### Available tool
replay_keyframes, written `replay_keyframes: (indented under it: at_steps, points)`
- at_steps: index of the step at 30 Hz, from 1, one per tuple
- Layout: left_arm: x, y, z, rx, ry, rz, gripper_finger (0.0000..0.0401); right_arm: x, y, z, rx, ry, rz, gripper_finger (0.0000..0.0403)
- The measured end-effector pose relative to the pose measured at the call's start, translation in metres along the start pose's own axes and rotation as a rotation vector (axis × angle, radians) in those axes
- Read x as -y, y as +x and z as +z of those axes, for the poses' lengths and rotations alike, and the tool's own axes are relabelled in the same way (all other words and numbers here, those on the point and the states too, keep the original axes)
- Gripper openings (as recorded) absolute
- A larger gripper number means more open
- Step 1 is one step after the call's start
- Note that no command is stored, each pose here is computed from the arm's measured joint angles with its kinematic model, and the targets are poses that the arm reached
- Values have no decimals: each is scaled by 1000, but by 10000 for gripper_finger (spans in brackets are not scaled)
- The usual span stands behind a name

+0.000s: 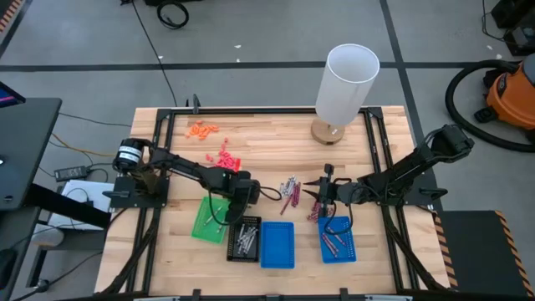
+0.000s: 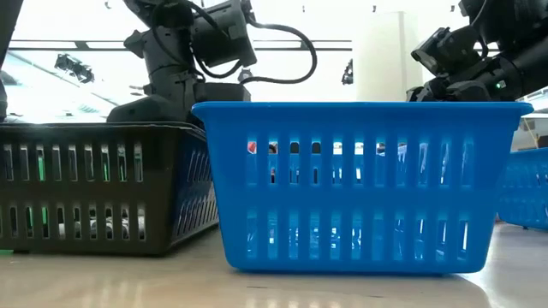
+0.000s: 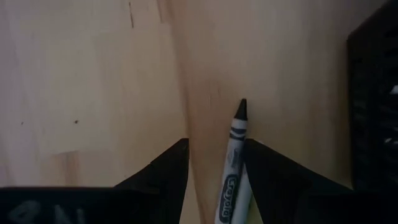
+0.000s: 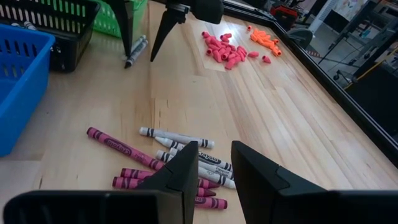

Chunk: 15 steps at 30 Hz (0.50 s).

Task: Sort crayons
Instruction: Put the black crayon into the black bin

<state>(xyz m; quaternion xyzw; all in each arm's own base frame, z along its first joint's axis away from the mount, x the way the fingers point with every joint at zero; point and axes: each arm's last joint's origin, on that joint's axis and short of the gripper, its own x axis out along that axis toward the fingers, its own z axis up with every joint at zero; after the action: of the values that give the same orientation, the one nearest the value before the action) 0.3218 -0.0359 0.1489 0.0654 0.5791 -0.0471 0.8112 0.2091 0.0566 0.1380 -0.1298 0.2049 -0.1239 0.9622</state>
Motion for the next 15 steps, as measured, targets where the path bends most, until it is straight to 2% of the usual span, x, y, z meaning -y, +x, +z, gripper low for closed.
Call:
replay_keyframes:
  at_steps: [15]
  points:
    - [-5,3,-5,-13,-15,13,160,0,0,0,1,0,-1,105]
